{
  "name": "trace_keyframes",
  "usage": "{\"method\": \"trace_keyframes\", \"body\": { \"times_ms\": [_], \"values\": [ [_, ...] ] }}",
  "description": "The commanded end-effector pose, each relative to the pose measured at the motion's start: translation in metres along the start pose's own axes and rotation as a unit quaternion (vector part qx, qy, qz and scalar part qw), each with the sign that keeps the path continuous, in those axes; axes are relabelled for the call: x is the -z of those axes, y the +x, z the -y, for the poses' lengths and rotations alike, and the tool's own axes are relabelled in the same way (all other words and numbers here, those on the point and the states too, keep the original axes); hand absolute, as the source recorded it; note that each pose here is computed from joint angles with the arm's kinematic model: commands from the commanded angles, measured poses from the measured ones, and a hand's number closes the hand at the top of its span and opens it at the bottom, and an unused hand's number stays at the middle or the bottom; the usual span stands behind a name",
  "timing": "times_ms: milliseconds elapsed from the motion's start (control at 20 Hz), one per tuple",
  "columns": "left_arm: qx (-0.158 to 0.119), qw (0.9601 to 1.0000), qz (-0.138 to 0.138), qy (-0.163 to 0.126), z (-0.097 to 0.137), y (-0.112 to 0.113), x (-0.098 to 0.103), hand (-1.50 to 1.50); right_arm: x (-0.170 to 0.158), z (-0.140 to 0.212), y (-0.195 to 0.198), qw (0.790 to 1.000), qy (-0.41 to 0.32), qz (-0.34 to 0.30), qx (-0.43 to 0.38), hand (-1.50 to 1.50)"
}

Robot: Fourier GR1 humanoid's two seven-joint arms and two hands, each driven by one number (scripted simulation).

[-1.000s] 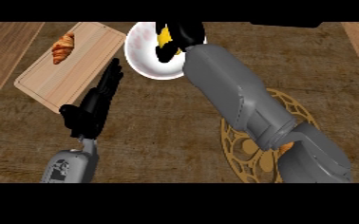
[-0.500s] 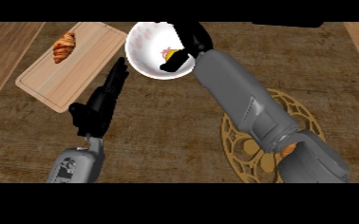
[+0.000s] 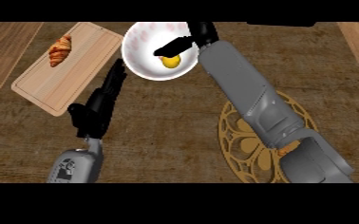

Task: Pick the lemon from the placemat and place it in the bowl

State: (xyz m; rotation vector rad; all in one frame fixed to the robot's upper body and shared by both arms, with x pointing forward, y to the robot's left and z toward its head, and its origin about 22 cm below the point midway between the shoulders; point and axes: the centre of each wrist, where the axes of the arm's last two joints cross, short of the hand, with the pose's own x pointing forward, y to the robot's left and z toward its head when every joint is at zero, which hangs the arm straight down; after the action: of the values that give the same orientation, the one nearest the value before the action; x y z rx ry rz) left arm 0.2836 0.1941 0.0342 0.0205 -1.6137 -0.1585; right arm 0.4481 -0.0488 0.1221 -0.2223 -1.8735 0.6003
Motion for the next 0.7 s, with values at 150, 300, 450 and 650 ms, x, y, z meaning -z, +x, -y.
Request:
{"method": "trace_keyframes", "body": {
  "times_ms": [150,300,450,650],
  "values": [
    [0.001,0.9999,-0.002,0.01,-0.008,-0.006,-0.001,0.0,0.009,0.041,-0.006,0.996,-0.009,-0.022,0.087,-1.5],
    [0.001,0.9999,-0.001,0.016,-0.027,-0.019,-0.004,0.0,-0.001,0.034,-0.021,0.991,0.009,-0.024,0.132,-1.5],
    [0.004,0.9999,-0.004,0.011,-0.022,0.001,-0.009,0.0,0.001,0.063,-0.027,0.99,0.026,-0.021,0.138,-1.5],
    [-0.006,0.9996,-0.013,0.025,-0.014,-0.013,-0.009,0.0,-0.02,0.073,-0.062,0.986,0.049,0.001,0.16,-1.5]
  ]
}}
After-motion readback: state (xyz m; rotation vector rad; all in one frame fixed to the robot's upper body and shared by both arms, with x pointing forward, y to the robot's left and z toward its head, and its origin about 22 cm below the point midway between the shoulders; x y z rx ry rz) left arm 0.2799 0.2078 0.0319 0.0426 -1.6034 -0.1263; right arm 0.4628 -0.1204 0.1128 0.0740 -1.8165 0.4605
